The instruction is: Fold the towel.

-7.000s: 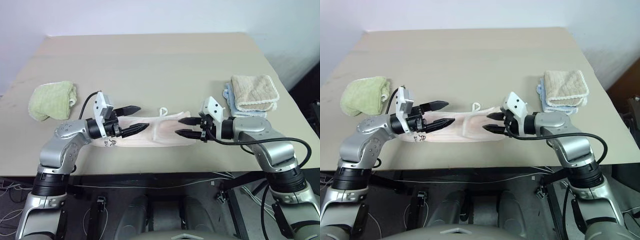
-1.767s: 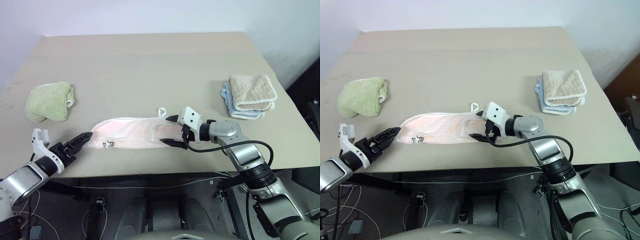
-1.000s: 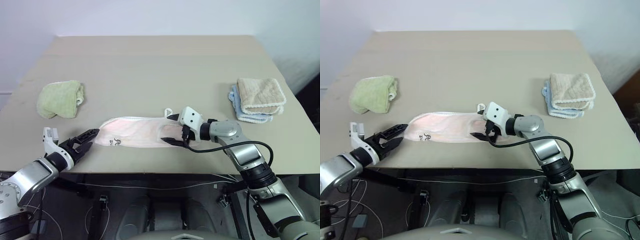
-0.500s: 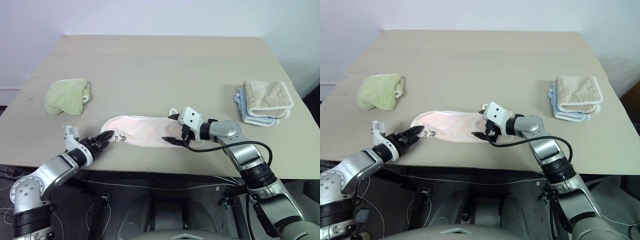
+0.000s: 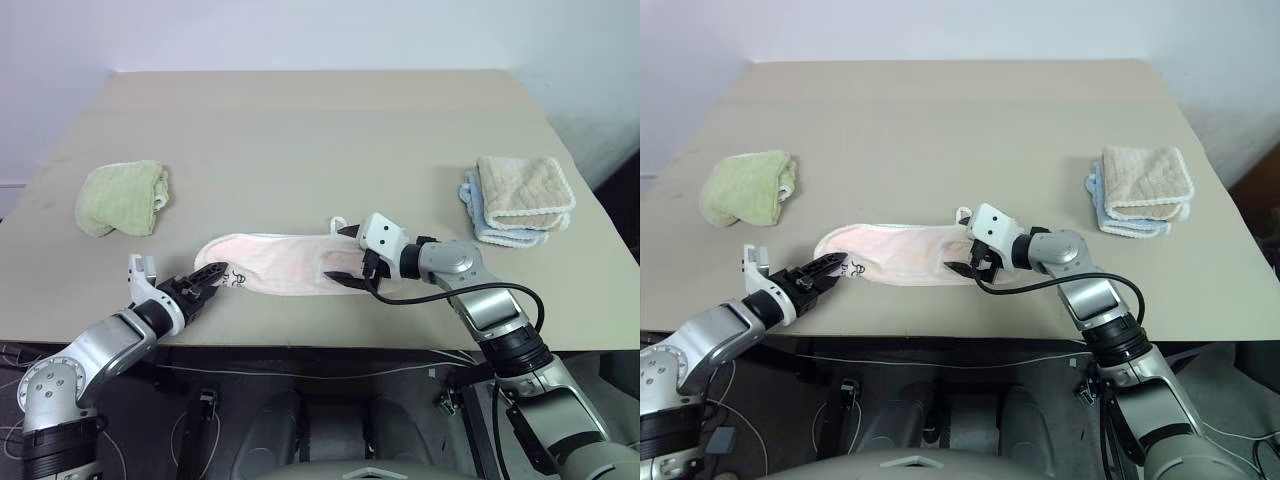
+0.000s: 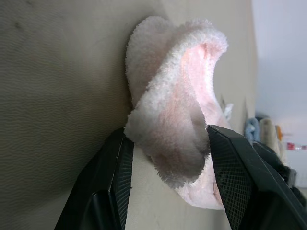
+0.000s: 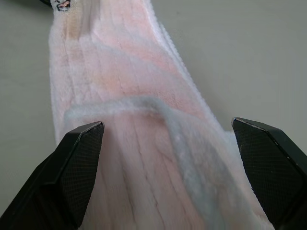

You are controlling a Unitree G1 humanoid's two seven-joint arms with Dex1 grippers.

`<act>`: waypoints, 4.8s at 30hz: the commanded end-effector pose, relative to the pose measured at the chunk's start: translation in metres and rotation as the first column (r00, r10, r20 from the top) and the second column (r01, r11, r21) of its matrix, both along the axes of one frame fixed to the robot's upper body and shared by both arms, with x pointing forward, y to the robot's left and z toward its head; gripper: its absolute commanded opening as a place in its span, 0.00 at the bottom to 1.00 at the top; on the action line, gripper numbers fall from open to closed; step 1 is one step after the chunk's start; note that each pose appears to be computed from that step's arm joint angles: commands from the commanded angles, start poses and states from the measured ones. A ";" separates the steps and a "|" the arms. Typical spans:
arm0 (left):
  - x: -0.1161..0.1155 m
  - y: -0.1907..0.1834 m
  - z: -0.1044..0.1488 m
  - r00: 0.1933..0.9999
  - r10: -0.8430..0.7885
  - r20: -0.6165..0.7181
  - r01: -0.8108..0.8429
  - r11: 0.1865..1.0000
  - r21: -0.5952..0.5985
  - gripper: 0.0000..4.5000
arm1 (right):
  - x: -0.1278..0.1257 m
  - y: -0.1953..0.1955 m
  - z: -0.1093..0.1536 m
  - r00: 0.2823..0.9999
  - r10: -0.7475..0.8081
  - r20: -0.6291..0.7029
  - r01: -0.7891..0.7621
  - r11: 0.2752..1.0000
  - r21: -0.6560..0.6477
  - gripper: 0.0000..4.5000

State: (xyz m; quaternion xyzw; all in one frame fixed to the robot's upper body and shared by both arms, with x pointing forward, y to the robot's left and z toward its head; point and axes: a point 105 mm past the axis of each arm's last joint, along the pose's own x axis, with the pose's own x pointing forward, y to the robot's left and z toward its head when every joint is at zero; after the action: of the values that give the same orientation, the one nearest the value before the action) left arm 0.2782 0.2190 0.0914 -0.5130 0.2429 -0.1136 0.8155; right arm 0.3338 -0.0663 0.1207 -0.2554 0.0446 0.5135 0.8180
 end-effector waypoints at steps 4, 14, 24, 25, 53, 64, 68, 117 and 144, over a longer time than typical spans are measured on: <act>0.003 0.025 -0.020 0.997 0.076 -0.030 -0.075 0.996 0.040 0.43 | 0.002 0.003 0.009 0.999 0.008 0.044 -0.009 1.000 0.008 1.00; 0.014 0.022 0.024 0.987 0.039 0.157 -0.047 0.998 0.048 0.01 | 0.003 -0.003 0.007 0.998 -0.007 0.062 0.008 1.000 -0.019 1.00; 0.002 -0.014 0.096 0.851 -0.333 0.406 0.225 0.930 0.290 0.01 | -0.002 -0.030 0.028 0.996 -0.080 0.030 0.077 0.994 0.077 1.00; 0.003 -0.019 0.100 0.833 -0.368 0.414 0.257 0.918 0.301 0.01 | -0.002 -0.033 0.030 0.995 -0.094 0.029 0.091 0.992 0.085 1.00; 0.052 -0.159 0.089 0.350 -0.897 0.271 0.741 0.442 0.505 0.01 | -0.017 -0.087 0.061 0.921 -0.387 -0.039 0.378 0.865 0.329 1.00; 0.044 -0.194 0.084 0.251 -0.953 0.168 0.800 0.302 0.518 0.01 | -0.018 -0.090 0.054 0.895 -0.444 -0.037 0.430 0.839 0.334 1.00; 0.046 -0.196 0.077 0.249 -0.958 0.141 0.793 0.285 0.538 0.01 | -0.016 -0.093 0.052 0.884 -0.467 -0.034 0.451 0.829 0.330 1.00; 0.057 -0.139 0.081 0.148 -0.873 0.464 0.213 0.487 0.847 0.00 | 0.008 -0.003 0.065 0.866 -0.414 -0.282 0.498 0.769 0.401 0.00; 0.058 -0.151 0.033 0.186 -0.905 0.381 0.339 0.424 0.840 0.00 | 0.011 -0.011 0.002 0.817 -0.407 -0.408 0.535 0.800 0.273 0.00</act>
State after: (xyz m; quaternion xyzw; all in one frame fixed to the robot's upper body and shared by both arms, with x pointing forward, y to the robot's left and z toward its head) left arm 0.3353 0.0668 0.1215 0.0452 0.0611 -0.6040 0.7934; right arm 0.3448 -0.0849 0.1151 0.0120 0.1663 0.3084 0.9365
